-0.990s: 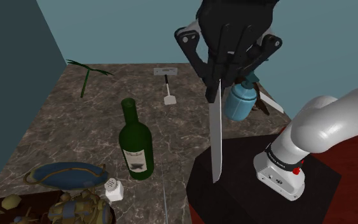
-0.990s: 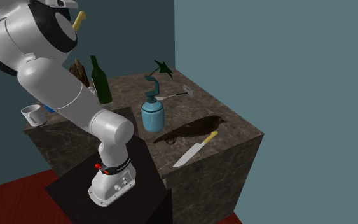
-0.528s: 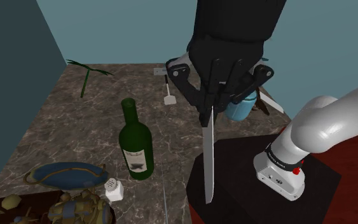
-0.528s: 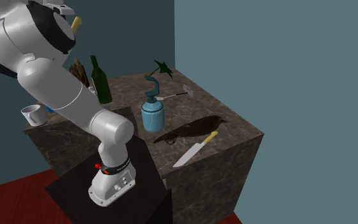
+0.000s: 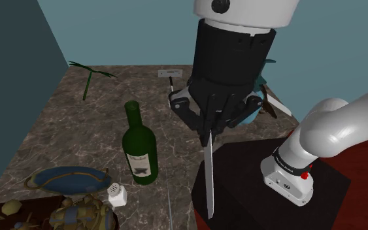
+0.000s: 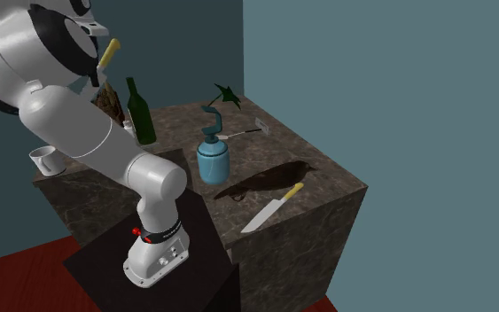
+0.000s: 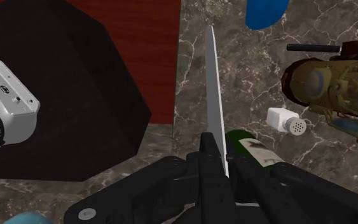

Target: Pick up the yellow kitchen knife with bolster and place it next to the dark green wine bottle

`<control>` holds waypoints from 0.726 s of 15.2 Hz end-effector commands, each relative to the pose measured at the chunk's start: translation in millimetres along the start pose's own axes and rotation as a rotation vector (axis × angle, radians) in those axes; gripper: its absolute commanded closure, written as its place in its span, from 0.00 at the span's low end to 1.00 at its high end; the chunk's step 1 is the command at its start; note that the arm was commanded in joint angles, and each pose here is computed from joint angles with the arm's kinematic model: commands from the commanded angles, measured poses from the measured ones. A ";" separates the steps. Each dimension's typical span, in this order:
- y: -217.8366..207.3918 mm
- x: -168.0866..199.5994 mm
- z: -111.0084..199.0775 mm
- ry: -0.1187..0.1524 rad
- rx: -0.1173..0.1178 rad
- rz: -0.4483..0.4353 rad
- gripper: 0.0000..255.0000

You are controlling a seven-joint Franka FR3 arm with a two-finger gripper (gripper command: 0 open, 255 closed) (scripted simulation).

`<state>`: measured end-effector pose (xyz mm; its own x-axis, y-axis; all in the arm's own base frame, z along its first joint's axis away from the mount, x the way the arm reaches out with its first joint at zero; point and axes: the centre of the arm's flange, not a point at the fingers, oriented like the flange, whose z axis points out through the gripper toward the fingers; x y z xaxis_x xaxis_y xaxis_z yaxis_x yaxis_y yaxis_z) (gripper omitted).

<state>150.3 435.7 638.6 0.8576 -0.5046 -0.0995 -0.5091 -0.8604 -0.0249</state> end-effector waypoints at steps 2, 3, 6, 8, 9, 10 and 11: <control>1.2 1.1 15.6 0.000 0.000 0.000 1.00; 1.4 1.7 20.8 0.000 0.000 0.000 1.00; 1.8 3.2 36.6 0.000 0.000 0.000 1.00; 2.0 4.3 47.1 0.000 0.000 0.000 1.00; 2.2 4.8 52.3 0.000 0.000 0.000 1.00; 2.3 5.4 57.6 0.000 0.000 0.000 1.00; 2.4 5.9 62.8 0.000 0.000 0.000 1.00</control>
<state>149.5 435.1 581.8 0.8576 -0.5046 -0.0997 -0.5091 -0.8604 -0.0249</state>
